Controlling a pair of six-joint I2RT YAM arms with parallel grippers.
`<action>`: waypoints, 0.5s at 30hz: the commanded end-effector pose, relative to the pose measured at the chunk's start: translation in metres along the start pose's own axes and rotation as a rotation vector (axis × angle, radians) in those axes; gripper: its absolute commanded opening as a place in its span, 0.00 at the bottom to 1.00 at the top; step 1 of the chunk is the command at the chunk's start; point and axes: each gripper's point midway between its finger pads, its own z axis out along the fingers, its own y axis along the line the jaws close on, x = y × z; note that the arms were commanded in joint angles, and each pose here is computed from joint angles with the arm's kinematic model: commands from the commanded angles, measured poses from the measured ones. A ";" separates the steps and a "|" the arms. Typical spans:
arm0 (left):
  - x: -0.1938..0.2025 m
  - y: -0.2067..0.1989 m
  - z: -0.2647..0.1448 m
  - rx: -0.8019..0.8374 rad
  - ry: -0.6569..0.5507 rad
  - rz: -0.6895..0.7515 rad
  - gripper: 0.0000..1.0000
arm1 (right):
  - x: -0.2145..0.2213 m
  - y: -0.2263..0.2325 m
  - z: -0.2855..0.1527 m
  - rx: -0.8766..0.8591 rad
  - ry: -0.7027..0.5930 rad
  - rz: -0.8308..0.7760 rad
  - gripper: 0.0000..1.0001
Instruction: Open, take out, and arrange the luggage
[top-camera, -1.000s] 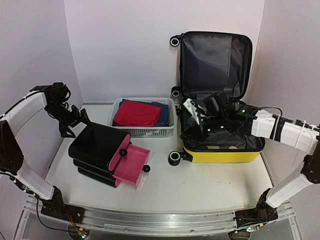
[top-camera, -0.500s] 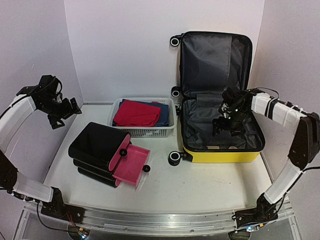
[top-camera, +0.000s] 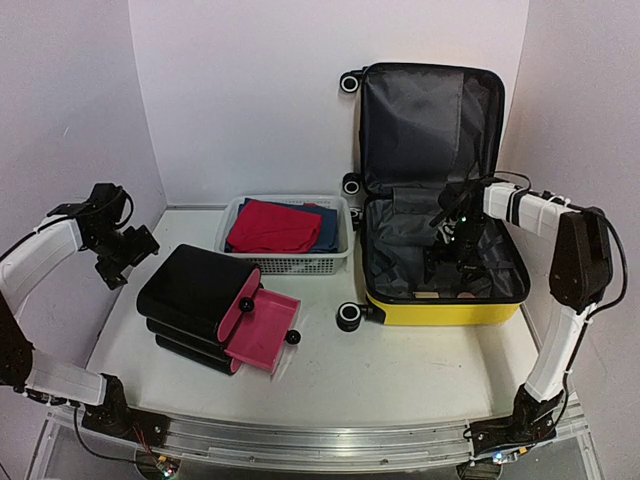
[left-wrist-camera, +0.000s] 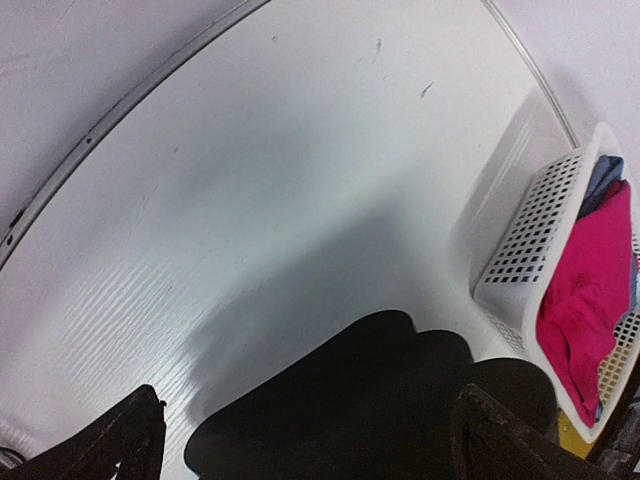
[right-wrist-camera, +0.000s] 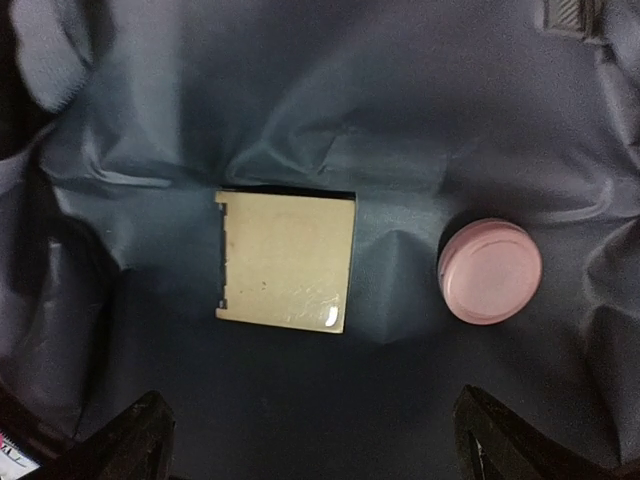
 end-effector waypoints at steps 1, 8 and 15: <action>0.003 0.009 -0.010 0.016 -0.058 -0.094 0.99 | -0.006 0.004 0.006 -0.003 0.034 -0.009 0.98; 0.002 0.020 -0.011 -0.025 -0.078 -0.202 0.99 | -0.028 0.000 0.022 0.047 0.045 -0.013 0.98; 0.005 0.013 0.004 -0.080 0.000 -0.146 0.99 | -0.033 -0.056 0.018 0.176 0.055 0.140 0.91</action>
